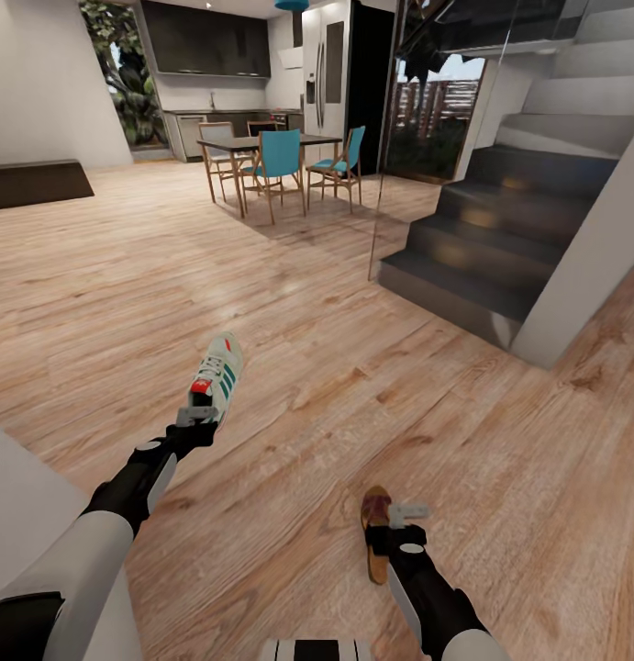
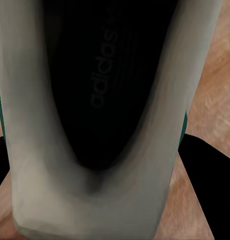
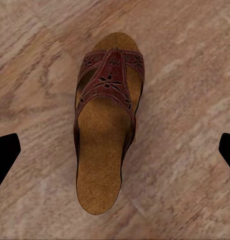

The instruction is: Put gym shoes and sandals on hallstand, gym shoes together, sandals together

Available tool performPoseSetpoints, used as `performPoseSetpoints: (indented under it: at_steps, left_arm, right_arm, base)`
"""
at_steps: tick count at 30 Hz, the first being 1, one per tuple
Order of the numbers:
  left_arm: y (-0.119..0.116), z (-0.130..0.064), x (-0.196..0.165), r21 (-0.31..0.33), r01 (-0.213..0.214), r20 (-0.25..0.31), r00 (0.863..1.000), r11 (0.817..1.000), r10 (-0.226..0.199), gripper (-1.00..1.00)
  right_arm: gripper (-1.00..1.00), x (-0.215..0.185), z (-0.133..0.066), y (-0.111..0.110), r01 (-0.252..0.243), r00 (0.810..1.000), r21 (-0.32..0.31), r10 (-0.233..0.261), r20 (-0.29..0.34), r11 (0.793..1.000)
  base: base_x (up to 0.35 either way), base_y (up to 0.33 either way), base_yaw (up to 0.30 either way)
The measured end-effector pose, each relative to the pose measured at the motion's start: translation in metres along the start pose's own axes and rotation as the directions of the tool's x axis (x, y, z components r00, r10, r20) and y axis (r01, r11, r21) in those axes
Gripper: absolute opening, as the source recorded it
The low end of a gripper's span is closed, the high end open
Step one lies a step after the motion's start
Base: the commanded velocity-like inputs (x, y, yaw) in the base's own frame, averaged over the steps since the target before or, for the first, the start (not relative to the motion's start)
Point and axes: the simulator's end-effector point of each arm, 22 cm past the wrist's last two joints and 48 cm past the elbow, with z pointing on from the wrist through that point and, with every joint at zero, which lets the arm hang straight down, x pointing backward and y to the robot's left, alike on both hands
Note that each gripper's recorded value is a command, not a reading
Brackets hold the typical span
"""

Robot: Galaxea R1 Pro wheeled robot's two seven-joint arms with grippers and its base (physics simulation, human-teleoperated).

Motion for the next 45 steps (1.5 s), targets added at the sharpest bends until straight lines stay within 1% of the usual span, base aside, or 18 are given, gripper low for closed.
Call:
performPoseSetpoints:
  at_steps: [9, 28, 45]
  left_arm:
    - [0.000, 0.000, 0.000, -0.001, 0.000, 0.000, 1.000, 1.000, 0.000, -1.00]
    - [0.001, 0.000, 0.002, -0.001, -0.003, -0.001, 1.000, 1.000, 0.003, -1.00]
    - [0.004, 0.027, 0.062, -0.004, 0.001, -0.095, 0.996, 1.000, -0.001, -1.00]
  right_arm:
    - [1.00, 0.000, 0.000, 0.000, 0.000, 1.000, 0.000, 0.000, 0.000, 1.000]
    - [1.00, 0.000, 0.000, 0.000, -0.001, 1.000, 0.000, 0.001, -0.002, 1.000]
    - [1.00, 0.048, 0.023, 0.003, 0.004, 0.996, -0.002, -0.004, -0.094, 1.000]
  base:
    - [0.195, 0.000, 0.000]
    - [0.011, 0.000, 0.000]
    - [0.000, 0.000, 0.043]
